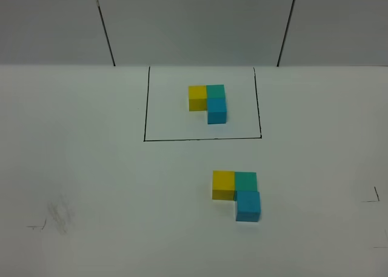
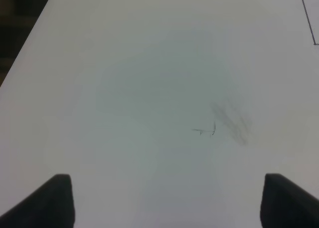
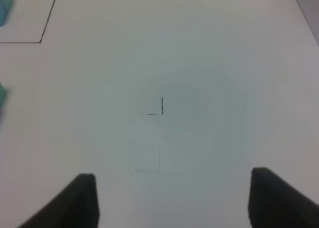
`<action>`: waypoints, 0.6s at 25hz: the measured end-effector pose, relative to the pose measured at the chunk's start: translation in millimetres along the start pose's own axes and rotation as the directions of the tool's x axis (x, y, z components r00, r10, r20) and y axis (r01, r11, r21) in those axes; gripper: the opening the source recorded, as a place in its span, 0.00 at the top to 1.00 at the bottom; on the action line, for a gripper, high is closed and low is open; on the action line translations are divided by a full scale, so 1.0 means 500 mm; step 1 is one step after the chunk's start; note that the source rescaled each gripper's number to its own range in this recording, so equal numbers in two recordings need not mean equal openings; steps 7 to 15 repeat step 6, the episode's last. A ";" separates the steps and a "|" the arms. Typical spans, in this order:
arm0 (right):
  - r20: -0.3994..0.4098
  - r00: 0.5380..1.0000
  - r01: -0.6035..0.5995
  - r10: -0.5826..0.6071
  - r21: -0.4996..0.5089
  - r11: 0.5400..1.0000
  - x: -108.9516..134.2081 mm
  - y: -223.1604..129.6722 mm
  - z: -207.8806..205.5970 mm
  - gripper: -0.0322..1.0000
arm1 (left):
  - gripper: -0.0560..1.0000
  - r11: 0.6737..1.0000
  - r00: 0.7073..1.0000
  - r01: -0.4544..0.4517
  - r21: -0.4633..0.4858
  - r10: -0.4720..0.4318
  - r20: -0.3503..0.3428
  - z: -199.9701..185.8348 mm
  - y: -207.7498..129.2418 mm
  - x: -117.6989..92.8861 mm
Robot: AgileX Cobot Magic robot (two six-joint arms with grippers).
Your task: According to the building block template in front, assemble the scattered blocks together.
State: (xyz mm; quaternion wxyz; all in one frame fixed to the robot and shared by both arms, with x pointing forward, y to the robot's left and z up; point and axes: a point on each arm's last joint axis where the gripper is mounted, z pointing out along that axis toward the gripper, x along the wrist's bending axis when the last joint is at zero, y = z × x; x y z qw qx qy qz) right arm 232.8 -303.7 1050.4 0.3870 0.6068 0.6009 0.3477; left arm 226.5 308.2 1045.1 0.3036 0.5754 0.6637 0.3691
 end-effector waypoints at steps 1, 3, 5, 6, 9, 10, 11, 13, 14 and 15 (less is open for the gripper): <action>0.000 1.000 0.000 0.000 0.000 1.000 0.000 0.000 0.000 0.68 | 0.19 1.000 1.000 0.000 0.000 0.000 0.000 0.000 0.000 0.000; 0.000 1.000 0.000 0.000 0.000 1.000 0.000 0.000 0.000 0.72 | 0.19 1.000 1.000 0.000 0.000 0.000 0.000 0.000 0.000 0.000; 0.000 1.000 0.000 0.000 0.000 1.000 0.000 0.000 0.000 0.77 | 0.19 1.000 1.000 0.000 0.000 0.000 0.000 0.000 0.000 0.000; 0.000 1.000 0.000 0.000 0.000 1.000 0.000 0.000 0.000 0.79 | 0.19 1.000 1.000 0.000 0.000 0.000 0.000 0.000 0.000 0.000; 0.000 1.000 0.000 0.000 0.000 1.000 0.000 0.000 0.000 0.79 | 0.19 1.000 1.000 0.000 0.000 0.000 0.000 0.000 0.000 0.000; 0.000 1.000 0.000 0.000 0.000 1.000 0.000 0.000 0.000 0.79 | 0.19 1.000 1.000 0.000 0.000 0.000 0.000 0.000 0.000 0.000; 0.000 1.000 0.000 0.000 0.000 1.000 0.000 0.000 0.000 0.79 | 0.19 1.000 1.000 0.000 0.000 0.000 0.000 0.000 0.000 0.000; 0.000 1.000 0.000 0.000 0.000 1.000 0.000 0.000 0.000 0.79 | 0.19 1.000 1.000 0.000 0.000 0.000 0.000 0.000 0.000 0.000; 0.000 1.000 0.000 0.000 0.000 1.000 0.000 0.000 0.000 0.79 | 0.19 1.000 1.000 0.000 0.000 0.000 0.000 0.000 0.000 0.000; 0.000 1.000 0.000 0.000 0.000 1.000 0.000 0.000 0.000 0.79 | 0.19 1.000 1.000 0.000 0.000 0.000 0.000 0.000 0.000 0.000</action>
